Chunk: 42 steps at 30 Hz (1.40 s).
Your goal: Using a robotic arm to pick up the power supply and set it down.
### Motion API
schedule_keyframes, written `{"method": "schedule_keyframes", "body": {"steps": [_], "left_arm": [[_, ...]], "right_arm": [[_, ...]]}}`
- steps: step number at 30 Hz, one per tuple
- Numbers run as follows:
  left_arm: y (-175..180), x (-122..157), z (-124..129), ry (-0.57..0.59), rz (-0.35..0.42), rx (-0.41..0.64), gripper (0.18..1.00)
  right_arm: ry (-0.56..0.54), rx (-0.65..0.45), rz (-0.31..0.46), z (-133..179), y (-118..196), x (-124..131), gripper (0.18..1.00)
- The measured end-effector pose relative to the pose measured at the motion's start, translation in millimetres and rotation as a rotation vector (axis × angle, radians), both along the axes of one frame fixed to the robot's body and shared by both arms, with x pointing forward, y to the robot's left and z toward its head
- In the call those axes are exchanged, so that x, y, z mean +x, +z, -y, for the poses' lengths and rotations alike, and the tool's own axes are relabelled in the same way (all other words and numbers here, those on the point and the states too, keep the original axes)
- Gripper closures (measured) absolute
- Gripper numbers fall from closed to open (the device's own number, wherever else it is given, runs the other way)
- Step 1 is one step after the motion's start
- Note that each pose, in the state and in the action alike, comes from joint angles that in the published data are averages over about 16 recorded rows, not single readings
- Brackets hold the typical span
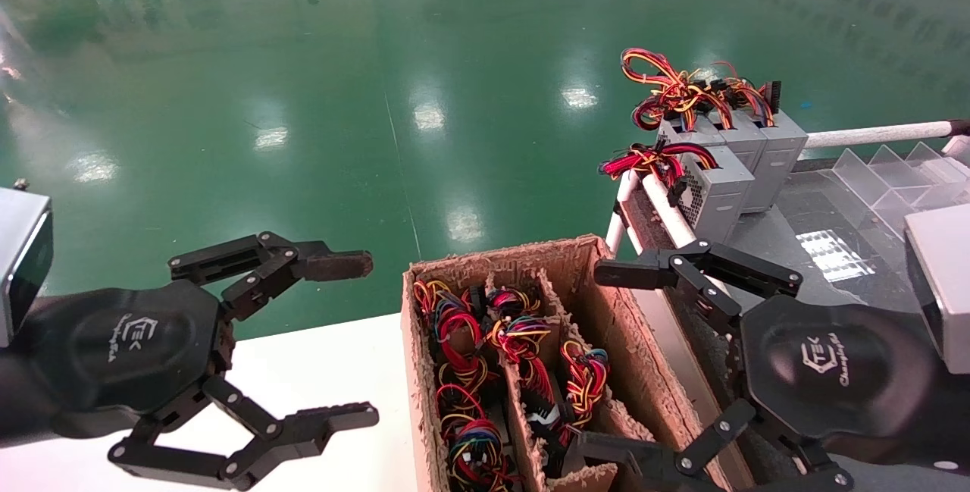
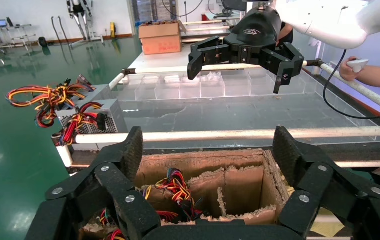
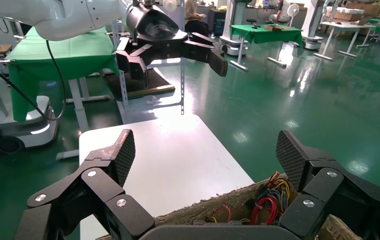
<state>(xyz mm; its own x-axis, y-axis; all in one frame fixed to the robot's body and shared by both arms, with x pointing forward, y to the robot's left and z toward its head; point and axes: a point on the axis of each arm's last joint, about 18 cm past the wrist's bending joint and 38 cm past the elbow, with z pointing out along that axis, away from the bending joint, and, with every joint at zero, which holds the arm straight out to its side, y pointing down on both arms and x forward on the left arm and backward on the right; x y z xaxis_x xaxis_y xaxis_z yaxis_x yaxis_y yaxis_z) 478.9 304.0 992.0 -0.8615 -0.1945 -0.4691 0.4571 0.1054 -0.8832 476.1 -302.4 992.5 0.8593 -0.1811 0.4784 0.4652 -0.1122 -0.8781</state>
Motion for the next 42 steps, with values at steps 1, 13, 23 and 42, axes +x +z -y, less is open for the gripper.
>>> {"method": "schedule_keyframes", "body": {"steps": [1, 13, 23, 42], "left_arm": [[0.0, 0.0, 0.0, 0.0, 0.0, 0.0, 0.252], [0.0, 0.0, 0.0, 0.0, 0.0, 0.0, 0.396], [0.0, 0.0, 0.0, 0.0, 0.0, 0.0, 0.624], [0.0, 0.0, 0.0, 0.0, 0.0, 0.0, 0.945]], "right_arm": [[0.0, 0.0, 0.0, 0.0, 0.0, 0.0, 0.178], [0.0, 0.0, 0.0, 0.0, 0.0, 0.0, 0.178], [0.0, 0.0, 0.0, 0.0, 0.0, 0.0, 0.178], [0.0, 0.0, 0.0, 0.0, 0.0, 0.0, 0.178]]}}
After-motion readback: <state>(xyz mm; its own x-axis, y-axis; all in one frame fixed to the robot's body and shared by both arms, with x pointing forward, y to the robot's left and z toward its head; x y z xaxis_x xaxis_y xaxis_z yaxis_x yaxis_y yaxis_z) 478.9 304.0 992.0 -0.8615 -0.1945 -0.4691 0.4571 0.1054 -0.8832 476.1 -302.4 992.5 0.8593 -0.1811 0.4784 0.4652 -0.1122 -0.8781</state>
